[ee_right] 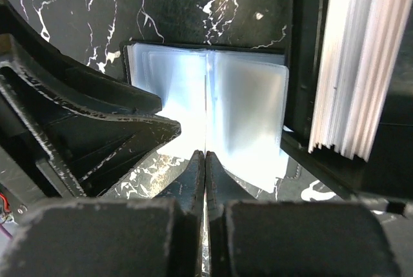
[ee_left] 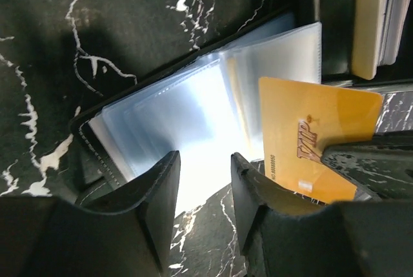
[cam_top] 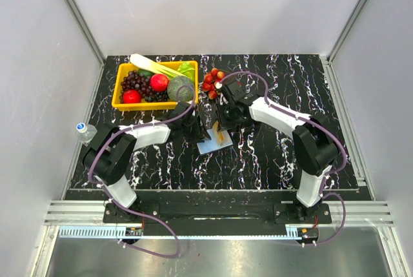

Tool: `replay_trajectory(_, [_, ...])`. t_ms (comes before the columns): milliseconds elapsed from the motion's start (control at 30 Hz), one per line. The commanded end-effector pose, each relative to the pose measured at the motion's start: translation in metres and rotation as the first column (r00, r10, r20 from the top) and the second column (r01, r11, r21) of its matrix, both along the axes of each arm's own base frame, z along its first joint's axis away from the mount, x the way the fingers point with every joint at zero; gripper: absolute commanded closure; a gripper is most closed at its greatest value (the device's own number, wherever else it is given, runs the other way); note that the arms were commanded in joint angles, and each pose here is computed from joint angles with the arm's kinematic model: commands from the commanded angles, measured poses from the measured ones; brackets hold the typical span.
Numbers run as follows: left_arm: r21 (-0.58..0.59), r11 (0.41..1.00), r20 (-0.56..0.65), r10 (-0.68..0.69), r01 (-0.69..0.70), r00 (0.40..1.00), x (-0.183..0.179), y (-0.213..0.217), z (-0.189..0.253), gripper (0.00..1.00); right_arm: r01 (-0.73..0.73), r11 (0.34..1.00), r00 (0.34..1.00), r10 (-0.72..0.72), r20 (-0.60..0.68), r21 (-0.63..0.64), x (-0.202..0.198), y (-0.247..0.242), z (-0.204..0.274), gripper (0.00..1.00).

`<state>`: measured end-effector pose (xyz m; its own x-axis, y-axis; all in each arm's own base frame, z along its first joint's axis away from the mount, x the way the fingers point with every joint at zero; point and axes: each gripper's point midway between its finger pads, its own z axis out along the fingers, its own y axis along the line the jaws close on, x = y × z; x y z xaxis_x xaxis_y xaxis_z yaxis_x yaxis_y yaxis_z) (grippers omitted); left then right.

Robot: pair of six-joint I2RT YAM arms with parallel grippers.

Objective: Put the credit cards into the card holder
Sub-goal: Insert the credit card into the card holder.

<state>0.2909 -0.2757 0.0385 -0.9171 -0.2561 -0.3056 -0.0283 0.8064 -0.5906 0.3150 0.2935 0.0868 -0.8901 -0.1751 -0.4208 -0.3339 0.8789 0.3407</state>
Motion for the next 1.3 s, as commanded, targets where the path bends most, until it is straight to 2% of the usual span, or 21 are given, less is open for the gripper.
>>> replay_trajectory(0, [0.032,0.999,0.070,0.028,-0.030,0.997,0.007,0.009,0.015,0.61,-0.081,0.994,0.997,0.081,0.001,0.079,0.001,0.015,-0.003,1.00])
replay_trajectory(100, [0.060,0.997,0.084,0.043,-0.048,0.996,0.004,0.018,0.016,0.62,-0.085,0.990,0.996,0.086,0.000,0.116,0.005,0.012,-0.003,1.00])
replay_trajectory(200, [0.086,0.994,0.078,0.054,-0.061,0.995,0.001,0.025,0.013,0.57,-0.092,0.986,0.995,0.096,-0.023,0.139,0.010,0.004,-0.010,1.00])
replay_trajectory(433, [0.106,0.991,0.045,0.071,-0.076,0.996,-0.010,0.034,0.000,0.54,-0.123,0.972,0.989,0.137,-0.059,0.198,0.007,0.002,-0.020,1.00])
replay_trajectory(733, [0.074,0.994,0.032,0.080,-0.083,0.996,-0.013,0.030,-0.005,0.49,-0.119,0.958,0.984,0.149,-0.100,0.262,-0.001,0.011,-0.034,1.00])
replay_trajectory(1000, [0.048,0.997,0.011,0.066,-0.066,0.998,-0.015,0.024,-0.010,0.49,-0.100,0.944,0.983,0.143,-0.119,0.315,-0.002,0.019,-0.035,1.00])
replay_trajectory(1267, [0.071,0.995,0.005,0.067,-0.067,0.998,-0.016,0.028,-0.012,0.50,-0.051,0.953,0.985,0.097,-0.141,0.297,0.011,0.015,-0.049,1.00])
